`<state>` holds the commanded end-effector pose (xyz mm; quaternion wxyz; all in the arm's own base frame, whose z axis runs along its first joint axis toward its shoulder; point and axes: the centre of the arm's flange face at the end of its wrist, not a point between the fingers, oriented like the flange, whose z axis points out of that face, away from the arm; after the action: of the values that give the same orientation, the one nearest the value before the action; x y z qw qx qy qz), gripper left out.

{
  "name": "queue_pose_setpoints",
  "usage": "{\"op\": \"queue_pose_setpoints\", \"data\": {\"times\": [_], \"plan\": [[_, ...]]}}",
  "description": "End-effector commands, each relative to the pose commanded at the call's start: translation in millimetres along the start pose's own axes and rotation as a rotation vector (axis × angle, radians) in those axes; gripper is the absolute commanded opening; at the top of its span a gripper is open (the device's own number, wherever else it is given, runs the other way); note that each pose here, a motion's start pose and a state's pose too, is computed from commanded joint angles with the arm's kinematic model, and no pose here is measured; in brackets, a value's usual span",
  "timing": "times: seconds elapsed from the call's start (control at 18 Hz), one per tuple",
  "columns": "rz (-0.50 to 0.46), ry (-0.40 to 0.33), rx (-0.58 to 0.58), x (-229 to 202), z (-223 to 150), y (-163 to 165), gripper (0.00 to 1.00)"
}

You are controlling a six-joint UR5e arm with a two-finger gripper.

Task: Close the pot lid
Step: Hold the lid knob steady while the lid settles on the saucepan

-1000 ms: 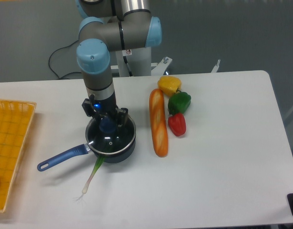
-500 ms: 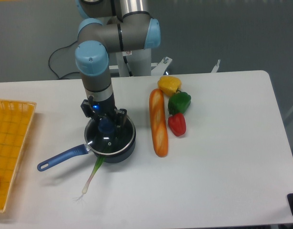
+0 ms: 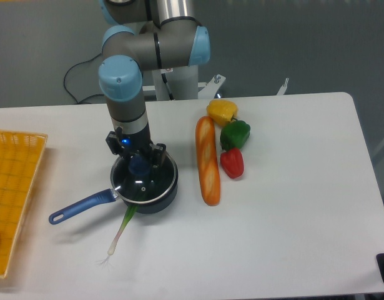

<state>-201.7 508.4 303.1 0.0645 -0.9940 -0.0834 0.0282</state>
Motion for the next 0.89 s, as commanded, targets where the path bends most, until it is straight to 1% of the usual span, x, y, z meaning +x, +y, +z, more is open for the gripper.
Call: {"op": "queue_pose_setpoints", "data": {"times": [0.89], "plan": [[0.001,0.001,-0.006,0.1,3.6,0.6,0.41]]}}
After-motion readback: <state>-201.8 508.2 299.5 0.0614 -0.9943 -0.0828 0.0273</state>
